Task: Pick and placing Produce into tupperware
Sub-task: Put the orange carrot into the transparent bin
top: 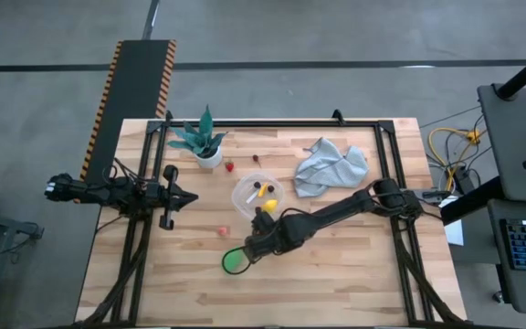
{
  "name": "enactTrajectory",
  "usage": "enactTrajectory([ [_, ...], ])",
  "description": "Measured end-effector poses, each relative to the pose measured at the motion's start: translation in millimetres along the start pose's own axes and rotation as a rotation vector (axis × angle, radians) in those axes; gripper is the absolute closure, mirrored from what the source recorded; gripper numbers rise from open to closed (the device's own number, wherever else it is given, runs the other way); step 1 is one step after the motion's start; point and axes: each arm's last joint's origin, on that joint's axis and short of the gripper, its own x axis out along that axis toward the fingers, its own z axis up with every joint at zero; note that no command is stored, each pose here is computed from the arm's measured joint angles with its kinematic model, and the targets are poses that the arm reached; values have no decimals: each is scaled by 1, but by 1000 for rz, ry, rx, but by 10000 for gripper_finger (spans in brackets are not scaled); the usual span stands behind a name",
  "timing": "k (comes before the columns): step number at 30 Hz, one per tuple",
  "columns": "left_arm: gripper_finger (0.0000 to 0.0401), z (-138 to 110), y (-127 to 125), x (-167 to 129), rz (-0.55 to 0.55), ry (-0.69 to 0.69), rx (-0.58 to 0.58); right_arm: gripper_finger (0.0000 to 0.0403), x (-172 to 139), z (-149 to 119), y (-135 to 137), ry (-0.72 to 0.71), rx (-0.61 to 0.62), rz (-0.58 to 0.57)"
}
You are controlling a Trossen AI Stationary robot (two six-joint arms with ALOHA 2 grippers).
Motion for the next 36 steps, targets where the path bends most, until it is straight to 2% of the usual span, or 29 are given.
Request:
enactTrajectory([
  [7, 401, 0, 0, 0, 0, 1, 0, 238, -21, 25, 8, -62, -87, 30],
  [14, 401, 0, 0, 0, 0, 1, 0, 238, -31, 68, -4, -95, -170, -2],
  [20, 401, 0, 0, 0, 0, 1, -4, 238, -22, 105, -28, -45, -202, -22],
  [24, 401, -1, 0, 0, -1, 5, -7, 238, -18, 122, -47, -4, -222, -76],
  [31, 401, -1, 0, 0, -1, 5, -7, 238, -11, 142, -67, 30, -260, -95],
  [36, 401, -1, 0, 0, -1, 7, -7, 238, 8, 147, -78, 75, -284, -118],
])
